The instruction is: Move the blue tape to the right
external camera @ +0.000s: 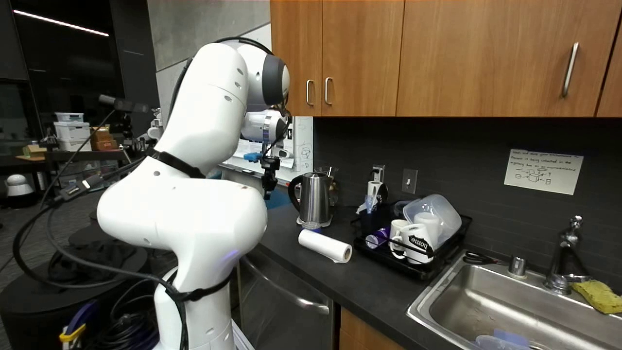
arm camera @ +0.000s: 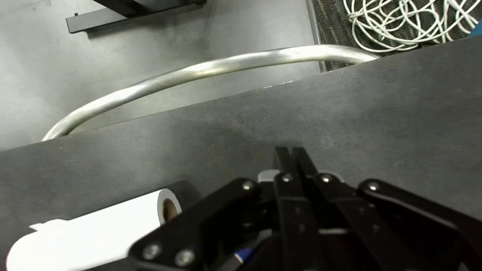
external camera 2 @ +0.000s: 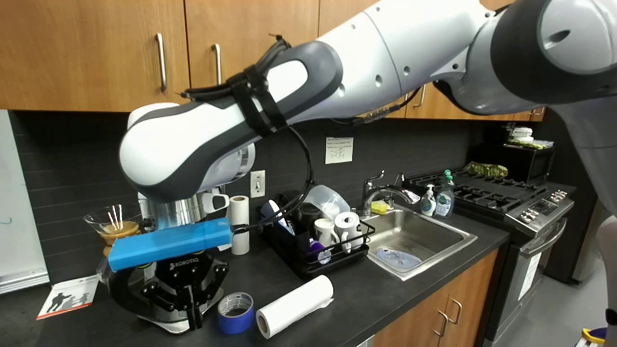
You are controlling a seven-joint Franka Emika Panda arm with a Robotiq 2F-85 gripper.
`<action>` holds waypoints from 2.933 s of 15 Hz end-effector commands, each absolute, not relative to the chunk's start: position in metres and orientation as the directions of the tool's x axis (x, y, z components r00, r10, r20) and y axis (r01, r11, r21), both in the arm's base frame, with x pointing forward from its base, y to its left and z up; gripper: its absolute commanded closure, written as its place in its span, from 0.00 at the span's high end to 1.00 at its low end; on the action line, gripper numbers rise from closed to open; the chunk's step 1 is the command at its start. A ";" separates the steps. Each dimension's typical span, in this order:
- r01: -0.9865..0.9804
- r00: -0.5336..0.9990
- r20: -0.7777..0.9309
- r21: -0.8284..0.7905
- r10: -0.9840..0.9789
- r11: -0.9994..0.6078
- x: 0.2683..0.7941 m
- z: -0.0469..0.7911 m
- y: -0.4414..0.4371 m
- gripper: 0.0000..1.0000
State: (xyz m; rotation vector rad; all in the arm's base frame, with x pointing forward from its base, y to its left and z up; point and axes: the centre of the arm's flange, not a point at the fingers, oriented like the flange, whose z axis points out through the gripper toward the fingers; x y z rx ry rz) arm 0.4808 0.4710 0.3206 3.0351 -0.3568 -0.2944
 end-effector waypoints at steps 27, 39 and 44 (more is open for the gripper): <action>-0.285 0.936 -0.170 0.148 -0.308 -0.947 0.585 0.192 0.427 0.00; -0.375 0.909 -0.139 0.135 -0.392 -0.917 0.612 0.137 0.414 0.00; -0.443 0.883 -0.095 0.149 -0.459 -0.884 0.612 0.139 0.403 0.00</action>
